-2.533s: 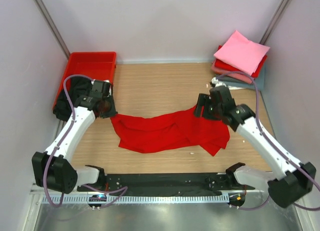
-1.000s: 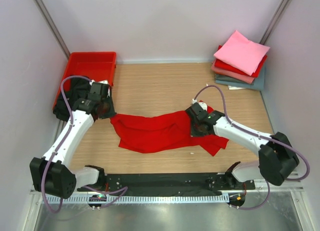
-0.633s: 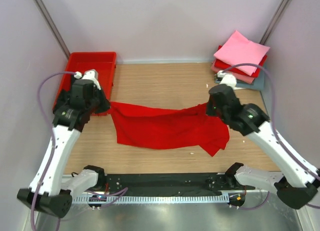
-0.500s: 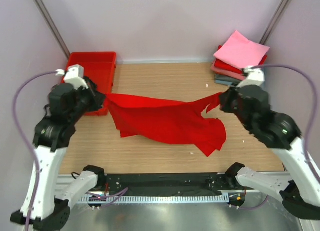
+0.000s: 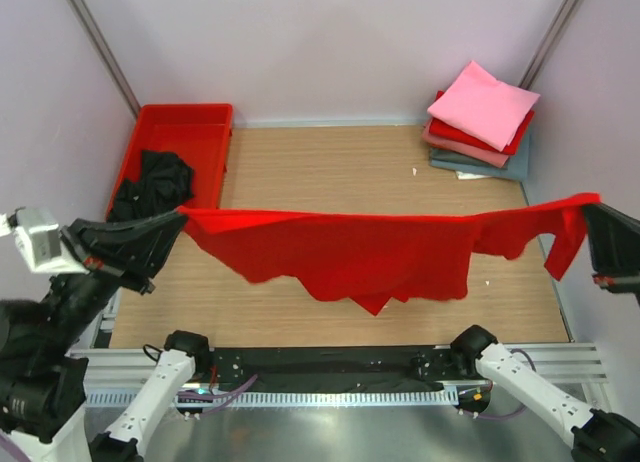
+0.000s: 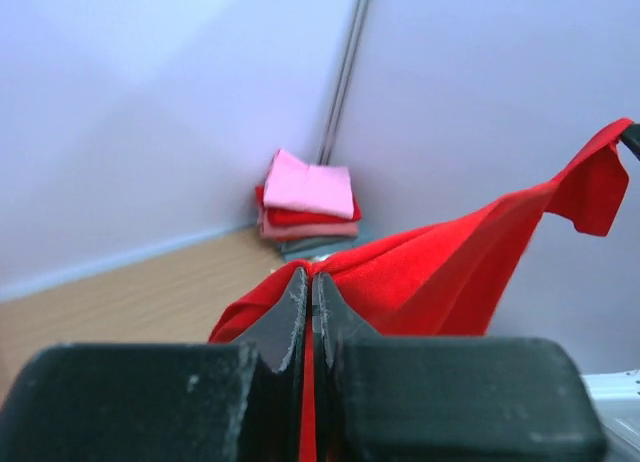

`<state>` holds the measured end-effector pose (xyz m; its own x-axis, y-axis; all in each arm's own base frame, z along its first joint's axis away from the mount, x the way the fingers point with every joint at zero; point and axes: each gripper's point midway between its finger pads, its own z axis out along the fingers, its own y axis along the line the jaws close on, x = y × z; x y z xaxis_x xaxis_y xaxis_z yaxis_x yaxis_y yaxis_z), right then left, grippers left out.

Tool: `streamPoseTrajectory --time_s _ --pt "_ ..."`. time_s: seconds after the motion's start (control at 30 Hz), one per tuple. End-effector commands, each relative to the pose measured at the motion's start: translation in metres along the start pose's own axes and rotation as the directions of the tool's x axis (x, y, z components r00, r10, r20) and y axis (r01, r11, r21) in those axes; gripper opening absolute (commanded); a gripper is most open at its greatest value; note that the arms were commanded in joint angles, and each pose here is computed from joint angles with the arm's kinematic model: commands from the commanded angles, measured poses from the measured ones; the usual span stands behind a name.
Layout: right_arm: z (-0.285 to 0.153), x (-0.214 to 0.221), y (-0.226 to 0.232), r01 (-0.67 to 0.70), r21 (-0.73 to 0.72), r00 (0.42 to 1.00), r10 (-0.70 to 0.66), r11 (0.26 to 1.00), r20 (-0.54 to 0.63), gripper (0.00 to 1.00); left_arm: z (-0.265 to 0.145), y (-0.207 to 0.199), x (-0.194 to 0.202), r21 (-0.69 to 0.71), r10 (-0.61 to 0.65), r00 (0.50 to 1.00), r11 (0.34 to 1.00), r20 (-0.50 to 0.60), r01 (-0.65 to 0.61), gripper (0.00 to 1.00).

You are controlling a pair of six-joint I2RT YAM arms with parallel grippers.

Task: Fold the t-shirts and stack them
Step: Flatten the tshirt out

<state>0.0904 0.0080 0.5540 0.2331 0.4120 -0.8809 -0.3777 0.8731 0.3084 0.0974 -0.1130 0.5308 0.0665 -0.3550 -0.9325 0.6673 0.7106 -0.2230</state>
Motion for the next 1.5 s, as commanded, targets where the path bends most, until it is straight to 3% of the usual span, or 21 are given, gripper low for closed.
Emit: streamPoseTrajectory --time_s 0.0,0.17,0.33,0.43,0.53,0.63,0.67,0.7,0.77,0.8,0.83,0.93,0.97,1.03,1.1,1.13,1.17,1.23,1.27,1.4,1.47 --pt "-0.018 -0.067 0.037 0.136 -0.157 0.966 -0.096 0.978 0.238 0.01 -0.016 -0.043 -0.041 0.148 0.093 0.982 0.982 0.161 -0.118 0.00" --pt "-0.017 -0.105 0.060 0.234 -0.150 0.926 -0.173 0.961 0.334 0.01 -0.022 -0.057 -0.063 0.149 0.128 0.967 0.975 0.220 -0.163 0.00" --pt "0.019 -0.115 0.053 0.215 -0.068 0.927 -0.182 0.974 0.327 0.01 -0.007 -0.033 -0.074 0.044 0.124 0.962 0.989 0.245 -0.138 0.00" --pt "0.076 -0.087 0.043 0.219 -0.007 0.950 -0.212 0.976 0.227 0.01 0.022 0.010 -0.059 -0.073 0.074 0.981 0.995 0.181 -0.062 0.00" --pt "0.149 -0.026 0.023 0.237 0.079 0.970 -0.241 0.968 0.042 0.01 0.053 0.061 -0.023 -0.203 -0.001 0.997 0.979 0.078 0.017 0.00" --pt "0.219 0.061 -0.011 0.300 0.189 0.948 -0.270 0.935 -0.166 0.01 0.088 0.129 0.039 -0.373 -0.110 0.991 0.925 -0.070 0.076 0.00" --pt "0.233 0.082 -0.024 0.341 0.224 0.931 -0.295 0.913 -0.215 0.01 0.095 0.150 0.066 -0.431 -0.166 0.978 0.897 -0.125 0.097 0.00" --pt "0.264 0.135 -0.039 0.393 0.230 0.893 -0.310 0.890 -0.325 0.01 0.112 0.186 0.104 -0.520 -0.236 0.952 0.848 -0.196 0.103 0.00" --pt "0.293 0.182 -0.056 0.435 0.236 0.855 -0.317 0.869 -0.410 0.01 0.121 0.221 0.153 -0.623 -0.348 0.897 0.774 -0.271 0.113 0.00" --pt "0.319 0.247 -0.076 0.475 0.220 0.795 -0.308 0.852 -0.523 0.01 0.128 0.238 0.180 -0.665 -0.413 0.860 0.737 -0.301 0.121 0.00" --pt "0.334 0.257 -0.087 0.478 0.235 0.791 -0.299 0.846 -0.534 0.01 0.137 0.266 0.226 -0.721 -0.488 0.797 0.686 -0.355 0.099 0.00" --pt "0.383 0.344 -0.119 0.493 0.208 0.714 -0.256 0.845 -0.652 0.01 0.161 0.314 0.296 -0.793 -0.602 0.674 0.608 -0.428 0.039 0.00" --pt "0.395 0.356 -0.122 0.492 0.205 0.712 -0.256 0.846 -0.654 0.01 0.157 0.320 0.312 -0.813 -0.637 0.625 0.583 -0.451 0.008 0.00" --pt "0.424 0.380 -0.129 0.492 0.212 0.731 -0.268 0.844 -0.627 0.45 0.174 0.343 0.344 -0.828 -0.673 0.574 0.560 -0.467 -0.017 0.08" --pt "0.437 0.383 -0.127 0.481 0.208 0.754 -0.281 0.851 -0.594 0.99 0.172 0.349 0.358 -0.848 -0.714 0.514 0.528 -0.475 -0.050 0.33" --pt "0.440 0.380 -0.125 0.468 0.213 0.772 -0.279 0.858 -0.571 1.00 0.184 0.351 0.347 -0.847 -0.706 0.534 0.529 -0.466 -0.041 0.47" --pt "0.439 0.376 -0.120 0.454 0.205 0.781 -0.277 0.867 -0.560 1.00 0.176 0.351 0.355 -0.858 -0.724 0.502 0.507 -0.473 -0.077 0.58" --pt "0.432 0.388 -0.118 0.438 0.180 0.777 -0.270 0.881 -0.568 1.00 0.177 0.346 0.346 -0.855 -0.699 0.530 0.508 -0.480 -0.104 0.74" --pt "0.430 0.362 -0.109 0.425 0.181 0.800 -0.275 0.887 -0.533 1.00 0.183 0.340 0.328 -0.849 -0.670 0.574 0.521 -0.471 -0.089 0.78" --pt "0.408 0.339 -0.099 0.392 0.196 0.809 -0.235 0.899 -0.539 1.00 0.180 0.320 0.299 -0.836 -0.597 0.648 0.537 -0.474 -0.116 0.84" --pt "0.388 0.349 -0.103 0.384 0.210 0.786 -0.199 0.899 -0.585 1.00 0.170 0.309 0.305 -0.829 -0.596 0.633 0.543 -0.494 -0.136 0.84"
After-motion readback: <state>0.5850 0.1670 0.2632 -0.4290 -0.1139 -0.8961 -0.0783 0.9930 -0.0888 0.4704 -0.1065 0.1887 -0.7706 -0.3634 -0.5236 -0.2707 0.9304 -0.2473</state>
